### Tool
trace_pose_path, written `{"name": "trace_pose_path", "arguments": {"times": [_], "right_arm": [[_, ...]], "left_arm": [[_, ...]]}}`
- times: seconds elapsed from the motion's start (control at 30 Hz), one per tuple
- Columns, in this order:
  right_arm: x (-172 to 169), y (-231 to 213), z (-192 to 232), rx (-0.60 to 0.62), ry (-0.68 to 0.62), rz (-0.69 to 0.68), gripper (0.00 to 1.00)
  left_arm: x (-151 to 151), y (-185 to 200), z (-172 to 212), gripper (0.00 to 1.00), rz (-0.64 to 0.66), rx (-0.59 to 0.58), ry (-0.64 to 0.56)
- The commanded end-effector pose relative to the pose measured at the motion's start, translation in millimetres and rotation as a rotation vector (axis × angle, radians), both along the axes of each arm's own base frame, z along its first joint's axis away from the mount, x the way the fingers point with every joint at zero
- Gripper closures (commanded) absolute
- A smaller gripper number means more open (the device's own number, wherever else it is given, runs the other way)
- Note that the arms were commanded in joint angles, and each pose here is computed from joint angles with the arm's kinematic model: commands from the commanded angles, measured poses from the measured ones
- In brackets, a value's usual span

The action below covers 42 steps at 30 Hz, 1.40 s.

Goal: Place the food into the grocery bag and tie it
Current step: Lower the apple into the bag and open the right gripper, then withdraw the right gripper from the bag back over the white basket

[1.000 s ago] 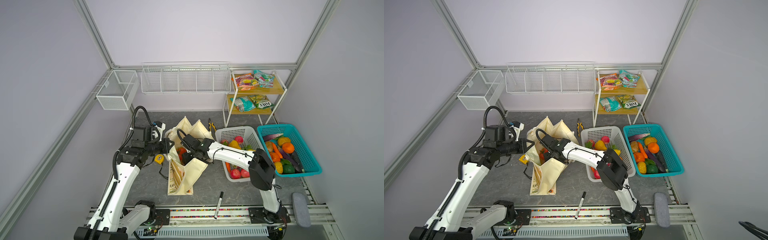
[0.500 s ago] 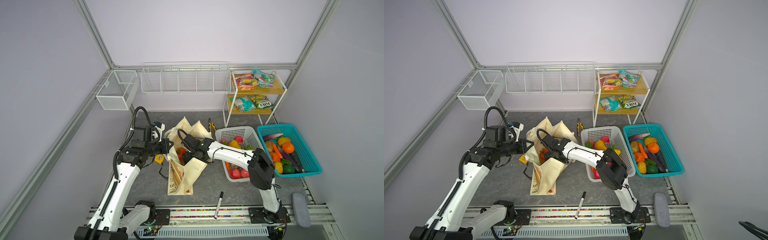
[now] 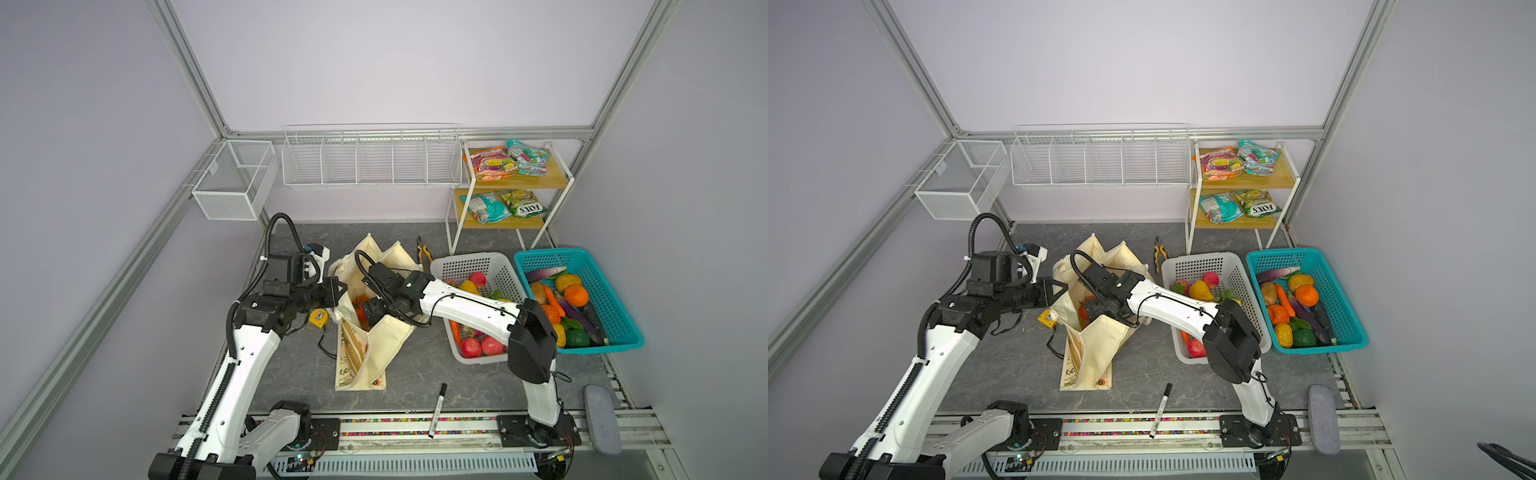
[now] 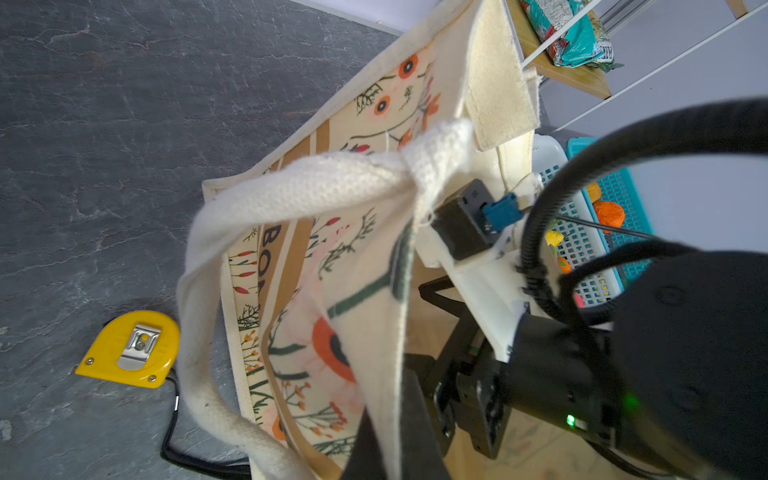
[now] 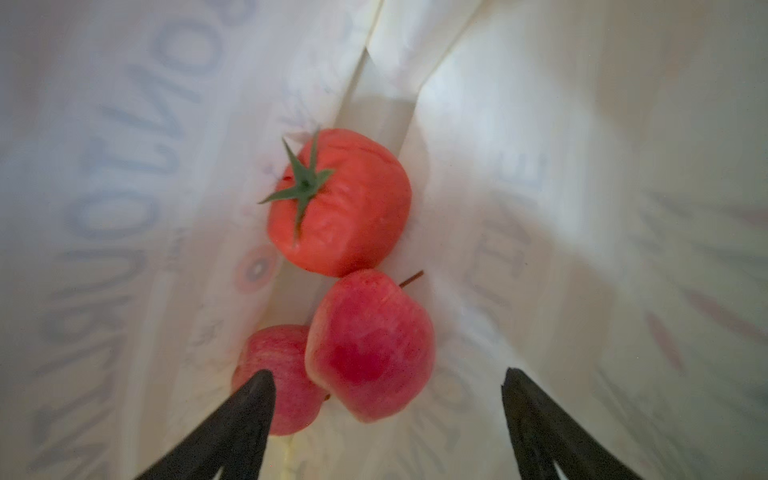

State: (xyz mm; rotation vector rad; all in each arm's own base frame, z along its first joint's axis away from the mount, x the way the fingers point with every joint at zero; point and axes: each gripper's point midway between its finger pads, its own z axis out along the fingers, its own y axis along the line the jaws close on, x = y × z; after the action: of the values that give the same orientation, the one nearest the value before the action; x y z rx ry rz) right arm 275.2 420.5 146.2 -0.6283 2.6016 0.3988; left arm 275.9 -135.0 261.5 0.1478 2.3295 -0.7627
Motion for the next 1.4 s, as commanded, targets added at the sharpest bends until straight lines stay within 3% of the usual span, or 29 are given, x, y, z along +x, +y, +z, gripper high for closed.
{"name": "trace_pose_path", "arguments": {"times": [0.0, 0.33, 0.6, 1.0, 1.37], "right_arm": [[-4, 1, 64, 0.077, -0.098, 0.027, 0.12], [-1, -29, 191, 0.203, -0.343, -0.007, 0.12], [11, -98, 234, 0.119, -0.487, -0.126, 0.12], [17, -244, 187, -0.01, -0.388, -0.428, 0.12], [-7, -343, 113, -0.028, -0.163, -0.745, 0.12]], "left_arm": [[5, 0, 6, 1.0, 0.004, -0.009, -0.033], [6, 1, 1, 1.0, 0.01, -0.011, -0.017], [6, 1, -1, 1.0, 0.016, -0.011, -0.011], [6, 3, -3, 1.0, 0.02, 0.0, 0.0], [7, 3, -8, 1.0, 0.022, 0.007, 0.013]]}}
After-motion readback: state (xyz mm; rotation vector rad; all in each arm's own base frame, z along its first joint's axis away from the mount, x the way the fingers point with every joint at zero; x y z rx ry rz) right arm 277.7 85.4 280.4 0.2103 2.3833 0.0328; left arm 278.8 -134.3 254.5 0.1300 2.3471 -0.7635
